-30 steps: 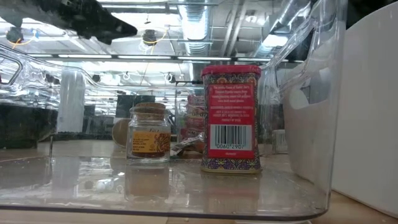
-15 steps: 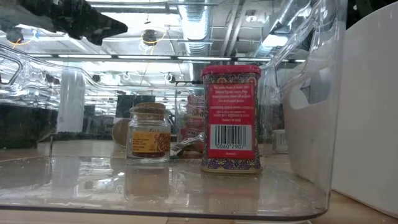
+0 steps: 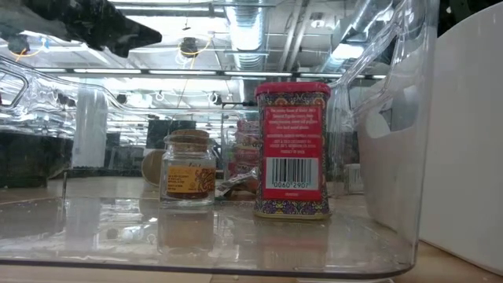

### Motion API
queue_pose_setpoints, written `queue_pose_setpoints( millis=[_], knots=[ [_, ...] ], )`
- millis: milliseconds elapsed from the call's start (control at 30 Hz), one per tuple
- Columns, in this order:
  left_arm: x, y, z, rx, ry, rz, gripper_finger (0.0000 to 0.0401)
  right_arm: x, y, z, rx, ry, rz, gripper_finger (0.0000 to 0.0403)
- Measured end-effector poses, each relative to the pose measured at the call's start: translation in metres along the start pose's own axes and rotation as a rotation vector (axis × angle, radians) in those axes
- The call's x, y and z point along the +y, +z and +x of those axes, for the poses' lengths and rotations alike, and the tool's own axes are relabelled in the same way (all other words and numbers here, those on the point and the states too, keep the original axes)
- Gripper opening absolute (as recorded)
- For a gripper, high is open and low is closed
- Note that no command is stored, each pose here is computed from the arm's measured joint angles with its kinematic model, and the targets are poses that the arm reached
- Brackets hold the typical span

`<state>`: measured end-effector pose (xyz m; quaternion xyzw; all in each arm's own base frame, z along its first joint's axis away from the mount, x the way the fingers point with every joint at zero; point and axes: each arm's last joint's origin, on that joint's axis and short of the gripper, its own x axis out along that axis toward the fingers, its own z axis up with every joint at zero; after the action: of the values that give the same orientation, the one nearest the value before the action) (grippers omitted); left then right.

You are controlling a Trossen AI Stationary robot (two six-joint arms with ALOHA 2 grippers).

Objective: Pick & Place Food Item
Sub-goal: Put the gold seasoning bottle into the bottom transparent bin

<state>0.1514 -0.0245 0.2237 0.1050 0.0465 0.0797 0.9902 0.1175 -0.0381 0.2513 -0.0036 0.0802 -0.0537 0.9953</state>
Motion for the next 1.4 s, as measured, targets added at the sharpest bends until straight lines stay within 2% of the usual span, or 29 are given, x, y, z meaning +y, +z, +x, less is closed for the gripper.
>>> queue_pose_setpoints(
  millis=[300,400,500,567,633,700,767,833,900,1033,1167,1300,1400],
  knots=[
    [0.001,0.000,0.000,0.001,0.026,-0.002,0.0037,0.000,0.000,0.000,0.000,0.000,0.000,0.0226],
    [0.000,0.000,0.003,0.000,0.027,0.047,0.0057,0.000,0.000,0.000,0.000,0.000,0.000,0.0226],
    [-0.001,0.005,0.008,0.011,0.037,0.130,0.0104,0.000,0.000,0.000,0.001,0.001,0.000,0.0226],
    [0.000,0.018,0.014,0.014,0.087,0.196,0.0149,0.000,0.000,0.000,0.001,0.001,0.000,0.0226],
    [0.001,0.031,0.021,0.028,0.154,0.263,0.0198,0.000,0.000,0.000,0.002,0.001,0.000,0.0226],
    [0.005,0.047,0.028,0.060,0.279,0.287,0.0247,0.000,0.000,0.000,0.003,0.002,0.001,0.0226],
    [0.015,0.065,0.035,0.099,0.496,0.219,0.0288,0.000,0.000,0.000,0.003,0.003,0.001,0.0226],
    [0.024,0.081,0.040,0.117,0.730,0.085,0.0316,0.000,0.000,0.000,0.004,0.004,0.001,0.0226],
    [0.029,0.092,0.045,0.126,0.846,0.020,0.0334,0.000,0.000,0.000,0.004,0.004,0.001,0.0226],
    [0.030,0.102,0.057,0.148,0.868,0.024,0.0344,0.001,0.000,0.000,0.001,0.024,0.001,0.0226],
    [0.029,0.102,0.066,0.157,0.875,-0.007,0.0340,0.001,0.000,0.000,-0.001,0.031,0.007,0.0226],
    [0.036,0.087,0.071,0.199,0.886,-0.085,0.0341,0.001,0.000,0.000,-0.001,0.034,0.007,0.0226],
    [0.049,0.067,0.074,0.270,0.786,-0.244,0.0341,0.002,0.000,0.000,-0.005,0.051,0.007,0.0226]
  ],
)
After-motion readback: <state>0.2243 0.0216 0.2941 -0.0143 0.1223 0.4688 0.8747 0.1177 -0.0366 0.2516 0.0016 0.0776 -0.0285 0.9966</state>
